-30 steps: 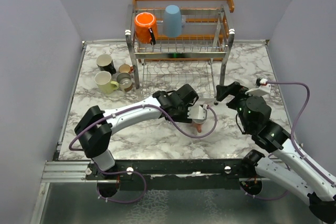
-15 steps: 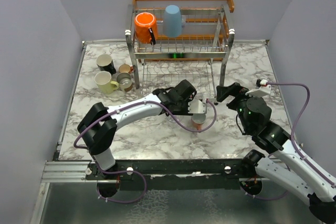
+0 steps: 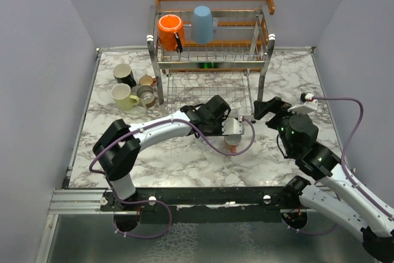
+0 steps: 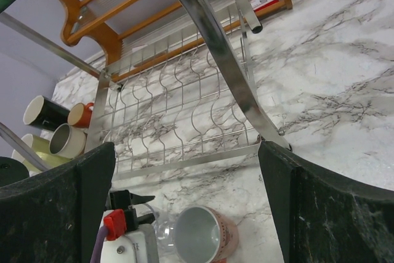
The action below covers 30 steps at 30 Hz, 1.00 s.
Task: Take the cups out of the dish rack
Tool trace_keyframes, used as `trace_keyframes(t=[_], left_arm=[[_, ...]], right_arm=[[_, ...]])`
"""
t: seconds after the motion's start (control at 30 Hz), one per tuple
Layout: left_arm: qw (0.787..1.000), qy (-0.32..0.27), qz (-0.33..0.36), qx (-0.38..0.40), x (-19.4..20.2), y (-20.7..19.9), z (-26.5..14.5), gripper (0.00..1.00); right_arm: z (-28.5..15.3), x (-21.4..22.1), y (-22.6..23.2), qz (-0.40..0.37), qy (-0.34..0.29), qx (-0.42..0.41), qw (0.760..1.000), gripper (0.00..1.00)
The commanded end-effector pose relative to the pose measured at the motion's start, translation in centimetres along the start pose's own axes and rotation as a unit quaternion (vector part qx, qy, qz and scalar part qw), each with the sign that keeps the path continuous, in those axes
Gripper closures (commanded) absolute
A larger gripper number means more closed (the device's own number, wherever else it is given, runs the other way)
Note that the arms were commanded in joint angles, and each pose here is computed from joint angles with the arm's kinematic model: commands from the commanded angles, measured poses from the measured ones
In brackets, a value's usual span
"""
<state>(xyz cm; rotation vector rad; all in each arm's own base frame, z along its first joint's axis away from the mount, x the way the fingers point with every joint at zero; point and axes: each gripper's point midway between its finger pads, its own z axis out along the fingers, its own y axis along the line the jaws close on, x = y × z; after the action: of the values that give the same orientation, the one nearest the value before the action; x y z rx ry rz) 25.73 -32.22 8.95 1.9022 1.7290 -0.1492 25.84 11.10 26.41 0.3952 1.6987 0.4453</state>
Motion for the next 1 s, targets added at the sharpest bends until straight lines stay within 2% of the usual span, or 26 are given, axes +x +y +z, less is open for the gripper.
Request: trace_keyframes(t=[0.0, 0.17, 0.4, 0.43, 0.57, 0.67, 0.77, 0.8, 0.97], left_arm=[[0.998, -0.03, -0.042, 0.028, -0.8, -1.6, 0.4, 0.72], [0.997, -0.031, -0.074, 0.018, -0.8, -1.6, 0.2, 0.74], [0.997, -0.026, -0.064, -0.033, 0.2, -0.1, -1.5, 0.69], [0.997, -0.028, -0.063, -0.039, 0.1, 0.3, -1.9, 0.66], [0.995, -0.048, -0.061, -0.064, -0.8, 1.6, -4.7, 0.36], [0.993, -0.073, -0.061, -0.07, -1.7, 2.3, -7.7, 0.23], [0.992, -0.09, -0.059, -0.064, -2.2, 2.1, -11.0, 0.05], [0.992, -0.097, -0.055, -0.067, -2.3, 2.0, -12.0, 0.01], [0.989, -0.111, -0.043, -0.09, -1.1, 1.5, -16.5, 0.01]], right_arm=[[0.1, -0.1, 0.1, 0.004, -0.003, -0.001, 1.0, 0.0], [0.2, -0.7, 0.7, 0.001, -0.005, -0.006, 1.0, 0.0], [-0.2, -2.3, 2.3, -0.004, -0.008, -0.032, 0.999, 0.0], [-0.4, -2.7, 2.7, -0.005, -0.009, -0.04, 0.999, 0.0], [-1.1, -5.2, 5.8, -0.005, -0.018, -0.094, 0.995, 0.01], [-1.4, -7.5, 8.6, -0.012, -0.024, -0.13, 0.991, 0.0], [-0.8, -9.5, 11.6, -0.033, -0.029, -0.159, 0.986, 0.0], [-0.2, -10.0, 12.6, -0.043, -0.028, -0.163, 0.985, 0.0], [3.4, -11.9, 18.8, -0.087, -0.012, -0.192, 0.977, 0.0]])
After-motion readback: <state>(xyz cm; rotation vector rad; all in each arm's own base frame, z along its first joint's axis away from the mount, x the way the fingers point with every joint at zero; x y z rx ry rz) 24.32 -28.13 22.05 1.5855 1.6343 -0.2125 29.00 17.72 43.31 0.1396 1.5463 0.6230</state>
